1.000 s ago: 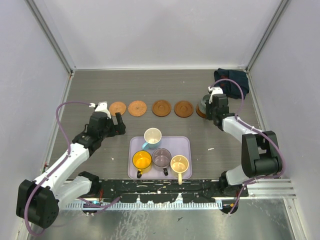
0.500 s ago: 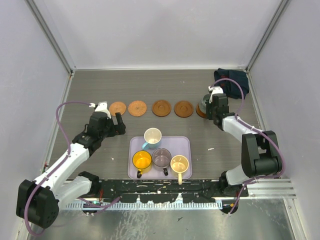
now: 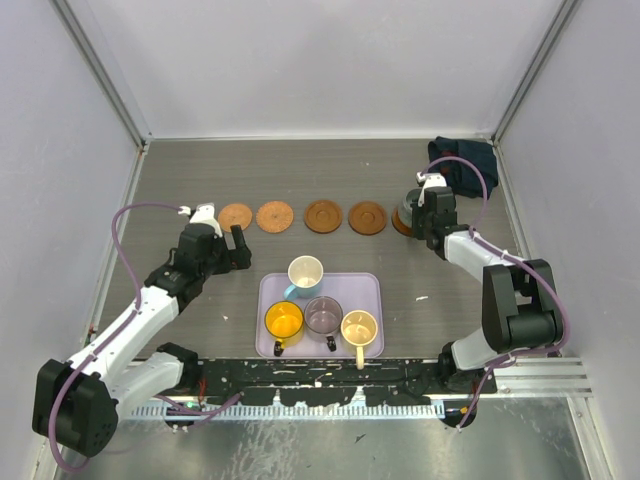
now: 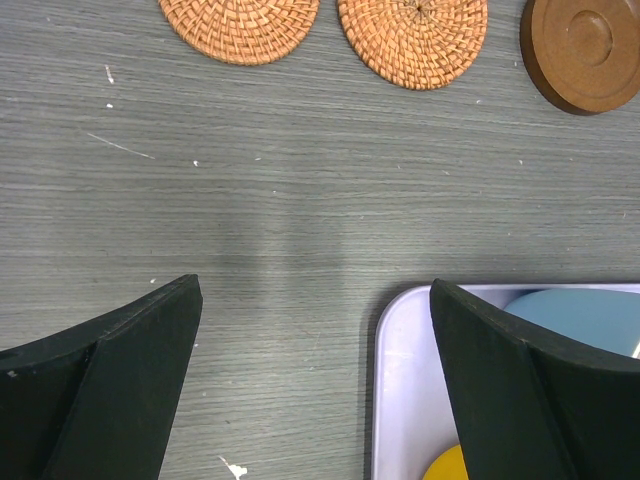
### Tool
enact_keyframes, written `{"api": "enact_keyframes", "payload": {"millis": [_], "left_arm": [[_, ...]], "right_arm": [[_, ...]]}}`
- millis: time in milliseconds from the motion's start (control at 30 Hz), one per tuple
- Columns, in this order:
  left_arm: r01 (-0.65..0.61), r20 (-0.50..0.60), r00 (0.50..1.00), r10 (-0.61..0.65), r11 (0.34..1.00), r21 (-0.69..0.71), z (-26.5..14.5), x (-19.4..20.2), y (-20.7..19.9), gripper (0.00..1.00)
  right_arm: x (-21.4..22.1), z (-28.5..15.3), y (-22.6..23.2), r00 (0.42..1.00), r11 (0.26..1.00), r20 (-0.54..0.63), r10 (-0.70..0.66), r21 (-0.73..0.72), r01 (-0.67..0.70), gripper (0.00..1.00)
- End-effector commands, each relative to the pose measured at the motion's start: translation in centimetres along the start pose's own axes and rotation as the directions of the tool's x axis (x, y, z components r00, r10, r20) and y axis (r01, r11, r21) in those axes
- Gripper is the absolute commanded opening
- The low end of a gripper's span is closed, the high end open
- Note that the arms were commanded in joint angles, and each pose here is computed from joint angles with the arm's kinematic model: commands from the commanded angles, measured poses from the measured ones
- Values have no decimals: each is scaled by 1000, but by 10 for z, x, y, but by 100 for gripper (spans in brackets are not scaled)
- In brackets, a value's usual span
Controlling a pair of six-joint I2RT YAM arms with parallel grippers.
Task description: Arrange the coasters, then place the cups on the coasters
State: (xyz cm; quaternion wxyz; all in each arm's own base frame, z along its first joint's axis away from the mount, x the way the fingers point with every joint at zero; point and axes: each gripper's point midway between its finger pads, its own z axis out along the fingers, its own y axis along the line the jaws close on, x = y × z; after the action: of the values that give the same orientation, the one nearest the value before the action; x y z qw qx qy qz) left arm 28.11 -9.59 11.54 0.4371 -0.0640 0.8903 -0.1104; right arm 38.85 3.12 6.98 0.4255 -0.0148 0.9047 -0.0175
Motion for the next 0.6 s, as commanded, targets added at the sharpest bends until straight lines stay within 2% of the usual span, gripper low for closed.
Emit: {"api": "enact_keyframes", "payload": {"millis": [0, 267, 567], "left_arm": [[9, 63, 998, -10, 1000, 13, -2, -16, -3, 98], [10, 65, 998, -11, 1000, 15, -2, -16, -3, 98], [12, 69, 998, -13, 1000, 19, -3, -17, -4, 98]], "right_arm": [[-67, -3, 1, 980, 999, 196, 45, -8, -44, 8], [-67, -4, 2, 980, 998, 193, 55, -17, -52, 14], [-65, -5, 3, 981, 998, 185, 63, -17, -61, 32]]}}
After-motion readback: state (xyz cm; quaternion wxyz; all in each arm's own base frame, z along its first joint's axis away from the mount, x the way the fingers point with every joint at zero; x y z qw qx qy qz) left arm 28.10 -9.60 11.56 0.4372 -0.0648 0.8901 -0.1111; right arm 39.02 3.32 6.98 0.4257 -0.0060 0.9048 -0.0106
